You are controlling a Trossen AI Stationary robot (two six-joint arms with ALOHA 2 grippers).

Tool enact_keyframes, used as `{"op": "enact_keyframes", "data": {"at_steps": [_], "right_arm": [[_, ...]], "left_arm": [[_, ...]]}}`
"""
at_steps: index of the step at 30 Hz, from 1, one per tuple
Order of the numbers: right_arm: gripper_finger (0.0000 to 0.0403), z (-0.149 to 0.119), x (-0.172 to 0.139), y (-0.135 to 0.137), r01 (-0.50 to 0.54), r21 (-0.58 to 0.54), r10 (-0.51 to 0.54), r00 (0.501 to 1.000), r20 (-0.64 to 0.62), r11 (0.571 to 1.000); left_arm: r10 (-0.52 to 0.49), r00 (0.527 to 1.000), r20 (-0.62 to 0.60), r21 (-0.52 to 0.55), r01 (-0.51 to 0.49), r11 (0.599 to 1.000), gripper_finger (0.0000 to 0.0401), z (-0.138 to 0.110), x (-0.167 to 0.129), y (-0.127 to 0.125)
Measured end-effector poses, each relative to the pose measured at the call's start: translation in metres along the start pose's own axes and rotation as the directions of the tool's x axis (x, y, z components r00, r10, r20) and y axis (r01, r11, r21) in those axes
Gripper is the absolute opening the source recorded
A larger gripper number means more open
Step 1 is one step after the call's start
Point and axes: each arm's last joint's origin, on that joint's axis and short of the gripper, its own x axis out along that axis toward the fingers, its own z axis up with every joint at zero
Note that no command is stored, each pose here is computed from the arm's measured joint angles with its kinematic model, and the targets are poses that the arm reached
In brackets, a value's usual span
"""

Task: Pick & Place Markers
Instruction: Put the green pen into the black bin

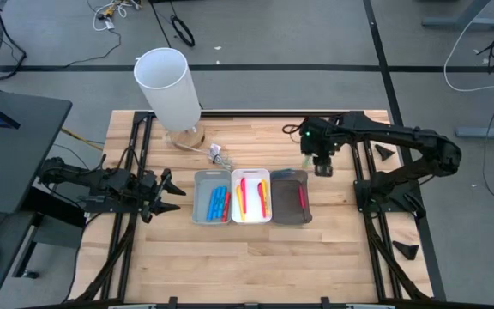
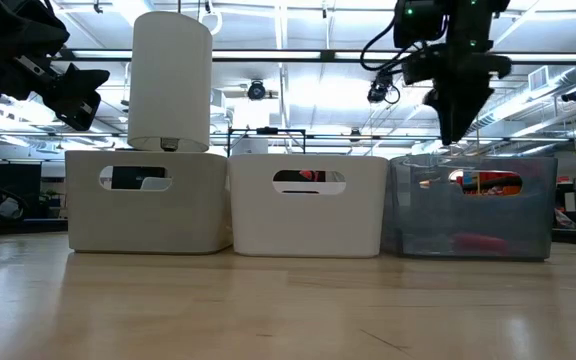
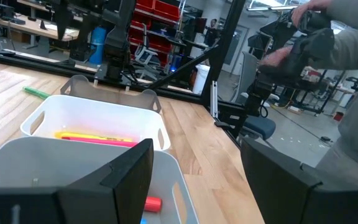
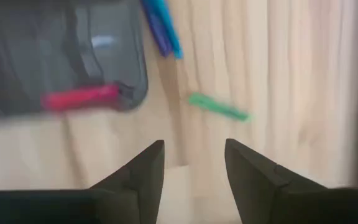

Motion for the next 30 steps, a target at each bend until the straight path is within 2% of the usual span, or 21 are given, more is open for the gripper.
{"op": "enact_keyframes", "data": {"at_steps": [2, 3, 6, 10, 13, 15, 21, 26, 30], "right_arm": [[0.0168, 0.000, 0.000, -0.003, 0.008, -0.191, -0.007, 1.000, 0.003, 0.982], [0.0168, 0.000, 0.000, -0.004, 0.013, -0.283, -0.011, 1.000, 0.009, 0.959], [0.0168, 0.001, 0.000, -0.008, 0.043, -0.509, -0.040, 0.999, 0.016, 0.860], [0.0168, 0.001, 0.002, -0.016, 0.069, -0.695, -0.084, 0.996, 0.013, 0.715], [0.0168, 0.003, 0.009, -0.024, 0.042, -0.768, -0.096, 0.995, -0.026, 0.640], [0.0168, 0.004, 0.015, -0.030, 0.024, -0.782, -0.111, 0.992, -0.059, 0.623], [0.0168, 0.010, 0.042, -0.047, -0.046, -0.764, -0.110, 0.982, -0.151, 0.644], [0.0168, 0.018, 0.061, -0.061, -0.047, -0.787, -0.115, 0.982, -0.149, 0.615], [0.0168, 0.021, 0.071, -0.068, -0.048, -0.783, -0.115, 0.982, -0.151, 0.620]], "left_arm": [[-0.001, 1.000, 0.000, 0.000, 0.001, 1.000, 0.0248, 0.000, 0.000, 0.000], [0.000, 1.000, 0.000, 0.000, 0.000, 1.000, 0.0248, 0.000, 0.000, 0.000], [0.000, 1.000, 0.000, 0.000, 0.000, 1.000, 0.0248, 0.000, 0.000, 0.000], [0.000, 1.000, 0.000, 0.000, 0.000, 1.000, 0.0248, 0.000, 0.000, 0.000], [-0.001, 1.000, 0.000, 0.000, 0.001, 1.000, 0.0248, 0.000, 0.000, 0.000], [0.000, 1.000, 0.000, 0.000, 0.000, 1.000, 0.0248, 0.000, 0.000, 0.000], [0.000, 1.000, 0.000, 0.000, 0.000, 1.000, 0.0248, 0.000, 0.000, 0.000], [0.000, 1.000, 0.000, 0.000, 0.000, 1.000, 0.0248, 0.000, 0.000, 0.000], [0.000, 1.000, 0.000, 0.000, 0.000, 1.000, 0.0248, 0.000, 0.000, 0.000]]}}
